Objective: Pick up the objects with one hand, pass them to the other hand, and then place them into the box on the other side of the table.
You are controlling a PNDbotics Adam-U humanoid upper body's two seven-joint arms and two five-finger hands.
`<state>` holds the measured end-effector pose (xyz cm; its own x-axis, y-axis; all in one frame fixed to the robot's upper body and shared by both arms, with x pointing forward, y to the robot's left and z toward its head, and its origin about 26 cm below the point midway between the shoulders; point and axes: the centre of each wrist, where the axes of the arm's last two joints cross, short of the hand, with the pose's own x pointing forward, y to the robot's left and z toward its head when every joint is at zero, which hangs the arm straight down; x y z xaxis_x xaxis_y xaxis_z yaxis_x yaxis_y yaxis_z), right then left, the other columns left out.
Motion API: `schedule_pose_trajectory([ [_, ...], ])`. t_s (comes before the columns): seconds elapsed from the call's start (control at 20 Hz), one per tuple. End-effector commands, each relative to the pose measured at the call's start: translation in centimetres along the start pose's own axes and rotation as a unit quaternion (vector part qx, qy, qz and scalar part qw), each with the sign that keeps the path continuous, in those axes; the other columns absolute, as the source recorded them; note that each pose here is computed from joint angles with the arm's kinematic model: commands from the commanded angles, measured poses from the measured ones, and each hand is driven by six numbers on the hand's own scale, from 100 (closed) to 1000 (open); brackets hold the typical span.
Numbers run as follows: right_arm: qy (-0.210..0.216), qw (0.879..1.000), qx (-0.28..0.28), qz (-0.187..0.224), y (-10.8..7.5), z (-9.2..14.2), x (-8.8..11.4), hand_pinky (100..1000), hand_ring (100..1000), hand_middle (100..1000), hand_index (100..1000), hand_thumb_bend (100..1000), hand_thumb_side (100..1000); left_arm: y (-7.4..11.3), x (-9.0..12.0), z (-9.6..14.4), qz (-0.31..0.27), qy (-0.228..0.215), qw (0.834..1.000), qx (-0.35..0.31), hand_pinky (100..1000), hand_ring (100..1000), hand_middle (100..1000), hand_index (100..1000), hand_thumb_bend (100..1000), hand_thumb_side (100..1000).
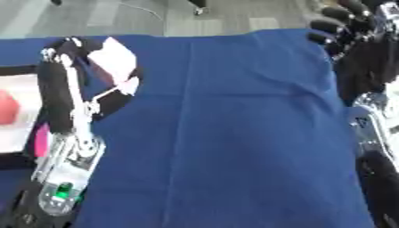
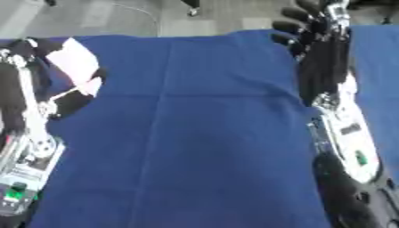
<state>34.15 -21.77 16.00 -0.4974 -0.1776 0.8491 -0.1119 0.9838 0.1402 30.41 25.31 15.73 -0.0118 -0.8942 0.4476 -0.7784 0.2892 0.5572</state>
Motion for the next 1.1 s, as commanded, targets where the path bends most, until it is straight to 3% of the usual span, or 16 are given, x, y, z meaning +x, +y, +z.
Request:
schedule_pose_trajectory([
  [0.05, 0.004, 1.000, -0.014, 0.023, -0.7, 0.0, -1.0, 713, 684, 660, 795, 100, 906, 3.6, -3.3, -2.9, -0.119, 0.024, 0.992, 0.040, 213, 182, 105, 389, 198, 100],
  [0.15, 0.014, 0.999, -0.016, 0.027, -1.0, 0.3, -1.7, 713, 684, 659, 793, 100, 908, 4.5, -6.0, -3.7, -0.197, 0.062, 0.978, 0.026, 214, 189, 110, 398, 180, 100],
  [0.35, 0.022, 0.999, -0.007, 0.028, -1.1, 0.5, -2.5, 713, 682, 650, 783, 100, 907, 4.5, -11.0, -4.9, -0.315, 0.135, 0.938, -0.050, 216, 202, 122, 428, 148, 100],
  [0.7, 0.029, 0.999, 0.005, 0.022, -0.8, 0.7, -3.0, 713, 682, 647, 780, 100, 907, 3.1, -16.9, -7.5, -0.399, 0.229, 0.870, -0.179, 334, 272, 158, 471, 128, 139],
  [0.75, 0.029, 0.999, 0.007, 0.021, -0.8, 0.7, -3.0, 714, 681, 647, 780, 100, 908, 3.0, -17.6, -7.7, -0.406, 0.244, 0.860, -0.189, 446, 312, 205, 513, 165, 183],
  [0.8, 0.029, 0.999, 0.008, 0.020, -0.8, 0.8, -3.0, 714, 681, 646, 780, 100, 908, 2.8, -18.2, -7.7, -0.408, 0.259, 0.852, -0.203, 638, 392, 299, 590, 275, 235],
  [0.85, 0.029, 0.999, 0.008, 0.020, -0.7, 0.7, -3.0, 714, 681, 646, 780, 100, 909, 2.6, -18.7, -7.7, -0.410, 0.270, 0.844, -0.218, 736, 448, 366, 641, 400, 269],
  [0.9, 0.029, 0.999, 0.009, 0.019, -0.7, 0.7, -3.0, 714, 681, 646, 780, 100, 909, 2.5, -19.0, -7.7, -0.408, 0.278, 0.837, -0.235, 829, 550, 478, 730, 586, 320],
  [1.0, 0.030, 0.999, 0.010, 0.018, -0.6, 0.7, -3.0, 714, 681, 646, 781, 100, 910, 2.5, -19.2, -7.7, -0.395, 0.289, 0.828, -0.272, 897, 664, 602, 823, 781, 370],
  [1.05, 0.030, 0.999, 0.011, 0.018, -0.6, 0.7, -3.0, 714, 681, 645, 780, 100, 910, 2.6, -19.0, -7.8, -0.382, 0.290, 0.827, -0.294, 939, 749, 705, 874, 890, 367],
  [1.1, 0.029, 0.999, 0.012, 0.018, -0.6, 0.7, -3.0, 714, 681, 644, 780, 100, 909, 2.9, -18.7, -8.0, -0.369, 0.287, 0.828, -0.310, 945, 761, 722, 883, 913, 376],
])
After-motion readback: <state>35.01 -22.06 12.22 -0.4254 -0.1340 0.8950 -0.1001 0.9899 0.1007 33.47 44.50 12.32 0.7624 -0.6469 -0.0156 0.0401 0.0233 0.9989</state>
